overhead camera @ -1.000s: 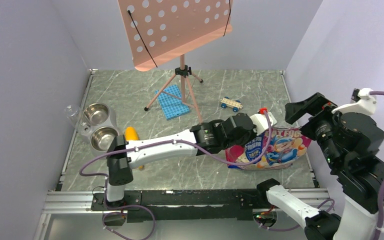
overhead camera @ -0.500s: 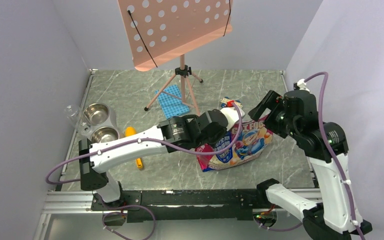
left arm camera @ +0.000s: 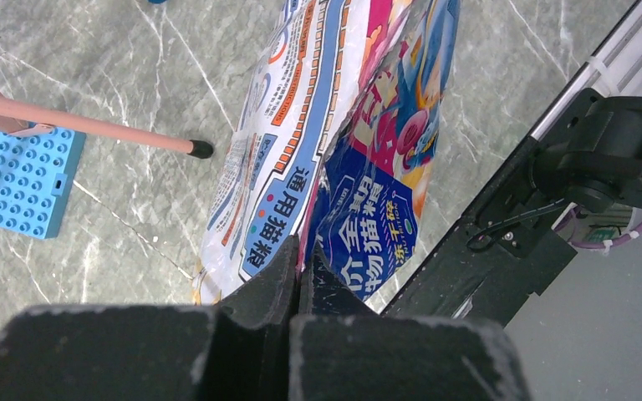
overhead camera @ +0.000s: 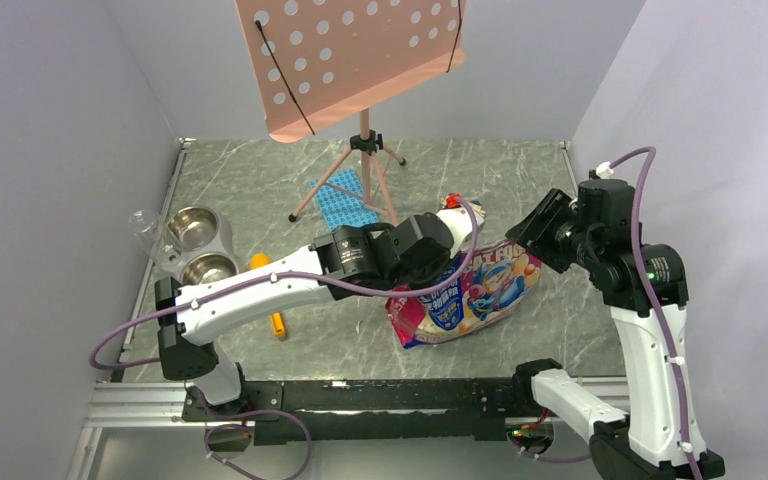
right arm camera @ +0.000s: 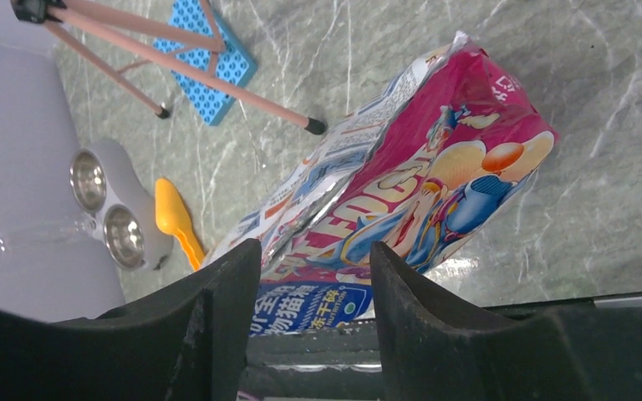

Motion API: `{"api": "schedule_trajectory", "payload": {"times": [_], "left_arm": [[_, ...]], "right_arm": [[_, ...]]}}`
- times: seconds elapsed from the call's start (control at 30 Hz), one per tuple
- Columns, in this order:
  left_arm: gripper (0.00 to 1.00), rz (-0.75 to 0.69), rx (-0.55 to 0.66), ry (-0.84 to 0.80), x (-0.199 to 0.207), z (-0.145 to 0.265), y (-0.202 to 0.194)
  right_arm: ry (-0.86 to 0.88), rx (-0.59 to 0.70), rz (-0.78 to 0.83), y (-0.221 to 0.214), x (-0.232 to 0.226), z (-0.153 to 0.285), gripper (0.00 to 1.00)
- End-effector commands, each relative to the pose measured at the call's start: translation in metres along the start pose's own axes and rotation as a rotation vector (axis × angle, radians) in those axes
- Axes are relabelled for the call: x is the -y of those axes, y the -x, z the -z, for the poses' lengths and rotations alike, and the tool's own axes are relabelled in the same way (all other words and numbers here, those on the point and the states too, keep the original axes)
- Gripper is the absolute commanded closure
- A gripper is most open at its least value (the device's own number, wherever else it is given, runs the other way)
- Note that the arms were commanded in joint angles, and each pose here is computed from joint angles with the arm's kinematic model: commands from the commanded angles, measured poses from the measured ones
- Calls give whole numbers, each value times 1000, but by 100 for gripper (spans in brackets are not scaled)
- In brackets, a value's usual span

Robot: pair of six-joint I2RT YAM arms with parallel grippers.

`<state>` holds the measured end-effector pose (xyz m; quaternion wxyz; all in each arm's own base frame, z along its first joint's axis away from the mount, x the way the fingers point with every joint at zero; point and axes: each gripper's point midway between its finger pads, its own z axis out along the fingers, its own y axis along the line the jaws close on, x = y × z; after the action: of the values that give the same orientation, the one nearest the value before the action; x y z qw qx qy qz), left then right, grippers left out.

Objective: Serve the pet food

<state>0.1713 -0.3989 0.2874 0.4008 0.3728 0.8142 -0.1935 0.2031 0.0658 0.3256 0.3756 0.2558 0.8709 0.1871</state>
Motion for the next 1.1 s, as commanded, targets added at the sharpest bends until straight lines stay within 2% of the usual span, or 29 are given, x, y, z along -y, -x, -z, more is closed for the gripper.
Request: {"api": "schedule_trajectory", "payload": {"times": [0.0, 0.1, 0.2, 0.3, 0.33, 0.53, 0.57, 0.63, 0.73, 0.8, 0.9, 1.07], "left_arm": [[100, 60, 134, -47, 5, 31, 47], [100, 48, 131, -73, 10, 31, 49], [100, 49, 119, -172, 20, 34, 55], [75, 106, 98, -271, 27, 31, 61], [70, 124, 94, -286, 27, 28, 63], [51, 168, 155, -313, 24, 21, 94], [47, 169, 166, -319, 25, 19, 98], [44, 172, 185, -334, 28, 13, 104], [42, 168, 185, -339, 33, -1, 107], [33, 162, 180, -328, 33, -11, 107], [33, 154, 195, -299, 31, -22, 110], [45, 141, 219, -264, 28, -38, 116]], "right_arm": [[67, -65, 65, -13, -6, -5, 45], [161, -94, 51, -23, -19, -9, 45], [197, -104, 36, -26, -24, -13, 46], [181, -102, 50, -24, -22, -18, 48], [173, -97, 53, -23, -21, -19, 48], [208, -68, 30, -20, -26, -22, 55], [205, -55, 24, -18, -26, -20, 54], [179, -16, 17, -12, -21, -14, 45], [50, 70, 5, 2, 1, 0, 33], [-34, 137, -14, 12, 18, 15, 28], [-64, 181, -8, 11, 31, 25, 20], [6, 121, 2, -9, 28, 25, 19]]}}
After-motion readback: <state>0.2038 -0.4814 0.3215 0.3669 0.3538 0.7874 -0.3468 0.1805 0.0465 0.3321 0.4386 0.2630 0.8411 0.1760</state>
